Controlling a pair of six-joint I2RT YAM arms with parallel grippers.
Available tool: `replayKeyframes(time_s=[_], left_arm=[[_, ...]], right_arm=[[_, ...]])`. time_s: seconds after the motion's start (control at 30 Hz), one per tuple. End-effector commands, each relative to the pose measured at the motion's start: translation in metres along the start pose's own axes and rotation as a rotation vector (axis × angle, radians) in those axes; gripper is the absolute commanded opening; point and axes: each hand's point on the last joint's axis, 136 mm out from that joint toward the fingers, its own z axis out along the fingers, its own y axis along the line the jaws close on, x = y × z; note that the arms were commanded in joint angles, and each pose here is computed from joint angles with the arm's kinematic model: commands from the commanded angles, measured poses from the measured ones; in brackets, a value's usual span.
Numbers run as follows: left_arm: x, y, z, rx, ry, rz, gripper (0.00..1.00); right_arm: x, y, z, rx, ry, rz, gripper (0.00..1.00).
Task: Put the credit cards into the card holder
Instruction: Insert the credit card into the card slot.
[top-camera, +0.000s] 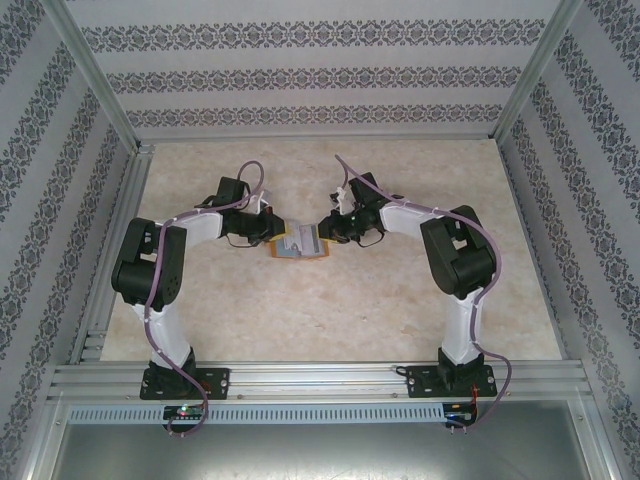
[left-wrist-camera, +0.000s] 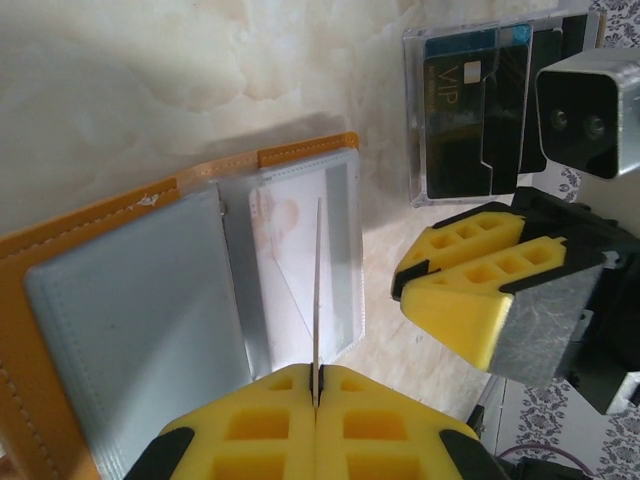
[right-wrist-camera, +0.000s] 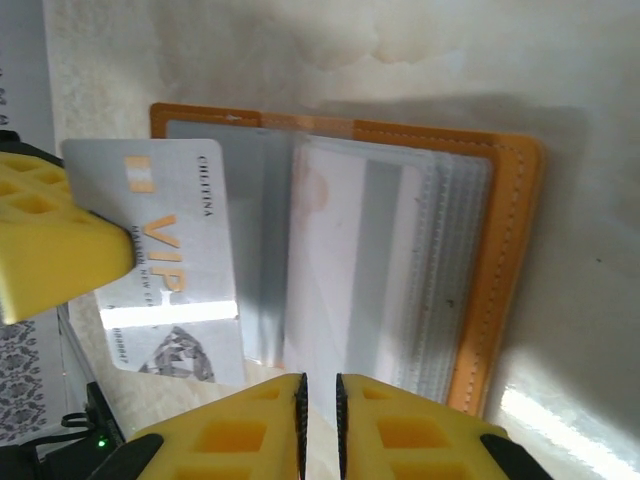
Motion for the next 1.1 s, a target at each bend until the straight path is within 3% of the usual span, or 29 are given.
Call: replayKeyframes(time_s=[0.0,1.07], left_arm=[[0.005,0.008,0.001,-0.008,0.01,0.01,0.0],[0.006,0.019,0.016,0.019,0.045,-0.049,0.0]], right_arm=[[-0.002,0.0,0.003,0.014,0.007,-0.019,0.19],[-0.002,-0.01,0.009,0.054,0.039,-0.017,0.2]])
